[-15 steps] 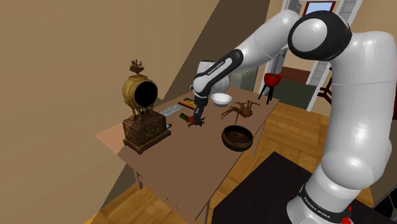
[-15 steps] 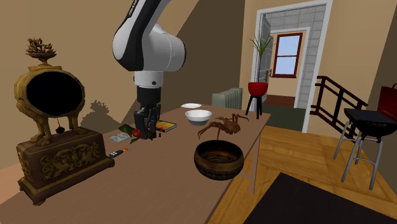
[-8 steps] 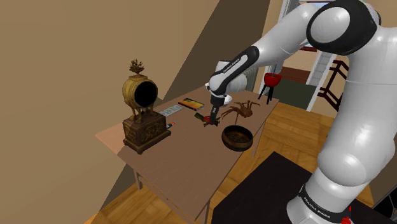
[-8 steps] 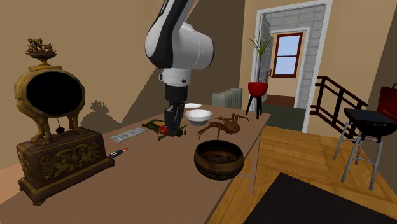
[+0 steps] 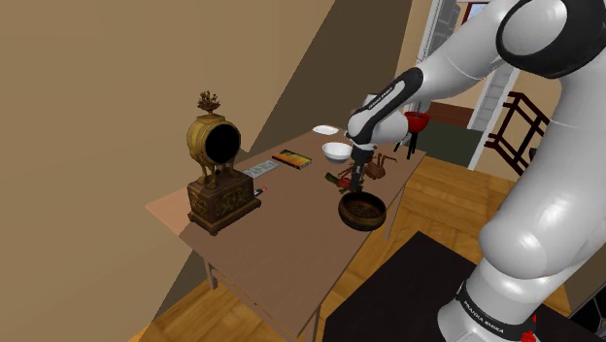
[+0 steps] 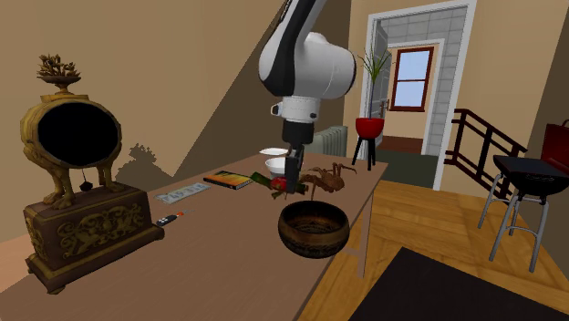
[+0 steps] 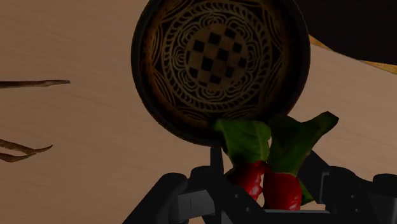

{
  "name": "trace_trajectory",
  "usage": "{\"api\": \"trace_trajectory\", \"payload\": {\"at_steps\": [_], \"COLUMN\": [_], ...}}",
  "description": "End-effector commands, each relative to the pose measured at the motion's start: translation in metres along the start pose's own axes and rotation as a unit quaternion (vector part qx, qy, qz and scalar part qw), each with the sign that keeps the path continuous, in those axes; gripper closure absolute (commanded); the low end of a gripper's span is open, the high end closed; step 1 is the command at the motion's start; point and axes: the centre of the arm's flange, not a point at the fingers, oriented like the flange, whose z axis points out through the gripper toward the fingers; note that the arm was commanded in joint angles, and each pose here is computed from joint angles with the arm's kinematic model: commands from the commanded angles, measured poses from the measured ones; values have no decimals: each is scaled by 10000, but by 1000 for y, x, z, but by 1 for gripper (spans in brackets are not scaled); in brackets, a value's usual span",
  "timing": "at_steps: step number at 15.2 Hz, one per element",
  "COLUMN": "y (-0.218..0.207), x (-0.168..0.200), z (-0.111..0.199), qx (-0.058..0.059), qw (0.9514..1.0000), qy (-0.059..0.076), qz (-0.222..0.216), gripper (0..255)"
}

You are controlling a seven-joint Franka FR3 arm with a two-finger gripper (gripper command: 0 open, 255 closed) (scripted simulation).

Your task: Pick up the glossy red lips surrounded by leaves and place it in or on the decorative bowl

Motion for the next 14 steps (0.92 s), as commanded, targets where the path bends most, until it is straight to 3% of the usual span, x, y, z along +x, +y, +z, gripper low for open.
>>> {"api": "trace_trajectory", "payload": {"at_steps": [1, 6, 14], "y": [8, 31, 32], "x": [-25, -94, -97], "z": [-1, -8, 34], "qx": [-3, -3, -3], "qw": [10000, 10000, 10000], "qy": [2, 2, 2], "qz": [-11, -11, -11], "gripper": [255, 255, 255]}}
